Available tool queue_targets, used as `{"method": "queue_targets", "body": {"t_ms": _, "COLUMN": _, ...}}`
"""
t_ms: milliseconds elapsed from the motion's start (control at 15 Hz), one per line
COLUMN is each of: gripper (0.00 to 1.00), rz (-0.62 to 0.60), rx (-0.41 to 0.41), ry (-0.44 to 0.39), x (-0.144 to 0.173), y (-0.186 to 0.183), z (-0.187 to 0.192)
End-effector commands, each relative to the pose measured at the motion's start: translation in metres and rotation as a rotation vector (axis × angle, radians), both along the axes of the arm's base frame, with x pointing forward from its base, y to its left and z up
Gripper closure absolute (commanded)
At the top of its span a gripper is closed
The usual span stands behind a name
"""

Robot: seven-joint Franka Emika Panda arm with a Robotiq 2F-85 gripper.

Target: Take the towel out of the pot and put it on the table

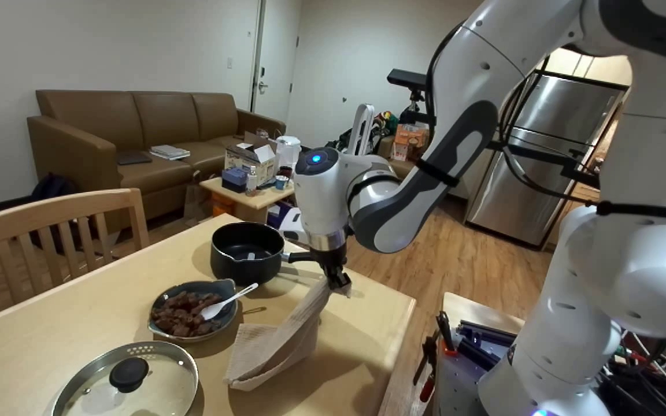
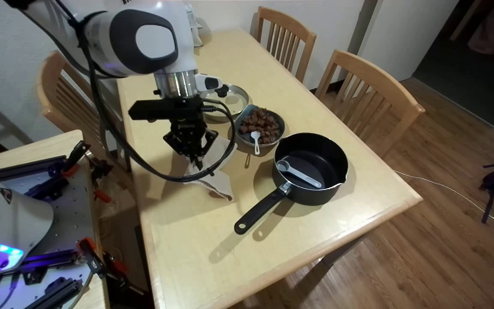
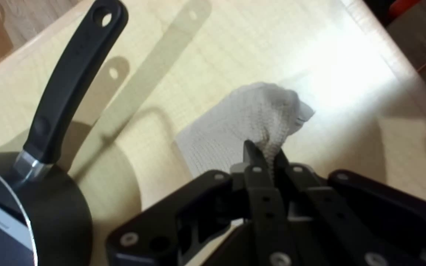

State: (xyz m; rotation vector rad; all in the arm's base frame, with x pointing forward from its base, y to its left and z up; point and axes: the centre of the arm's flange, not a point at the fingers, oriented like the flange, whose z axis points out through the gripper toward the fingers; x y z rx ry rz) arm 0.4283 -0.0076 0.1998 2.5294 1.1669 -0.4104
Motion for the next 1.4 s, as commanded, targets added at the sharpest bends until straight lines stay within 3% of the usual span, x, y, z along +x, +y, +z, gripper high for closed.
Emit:
{"method": "queue_targets", "body": {"t_ms": 0, "gripper": 0.98, "rz": -0.095, "rx": -0.057, "ry": 0.028, "x": -0.039, "y": 0.002, "z": 0.016}}
{"method": "queue_targets", "body": {"t_ms": 400, "gripper": 0.98, "rz": -0.196, "rx": -0.073, "ry": 0.113, "x": -0.089, "y": 0.007, "z": 0.004}}
{"method": "queue_targets", "body": {"t_ms": 667, "gripper": 0.98, "rz": -0.232, "rx": -0.022, "ry": 0.171, "x": -0.111, "y": 0.003, "z": -0.021}}
{"method": "queue_targets", "body": {"t_ms": 1133, "gripper": 0.98, "rz": -0.374, "rx": 0.066, "ry": 0.210, "x": -0.107, "y": -0.047, "z": -0.060}}
{"method": "queue_targets", "body": {"t_ms": 1200, "gripper": 0.68, "rz": -0.384, "rx": 0.076, "ry": 0.207, "x": -0.106, "y": -0.052, "z": -0.064}}
{"method": "queue_targets", "body": {"t_ms": 1333, "gripper": 0.61, "rz": -0.399, "rx": 0.099, "ry": 0.197, "x": -0.106, "y": -0.061, "z": -0.067}}
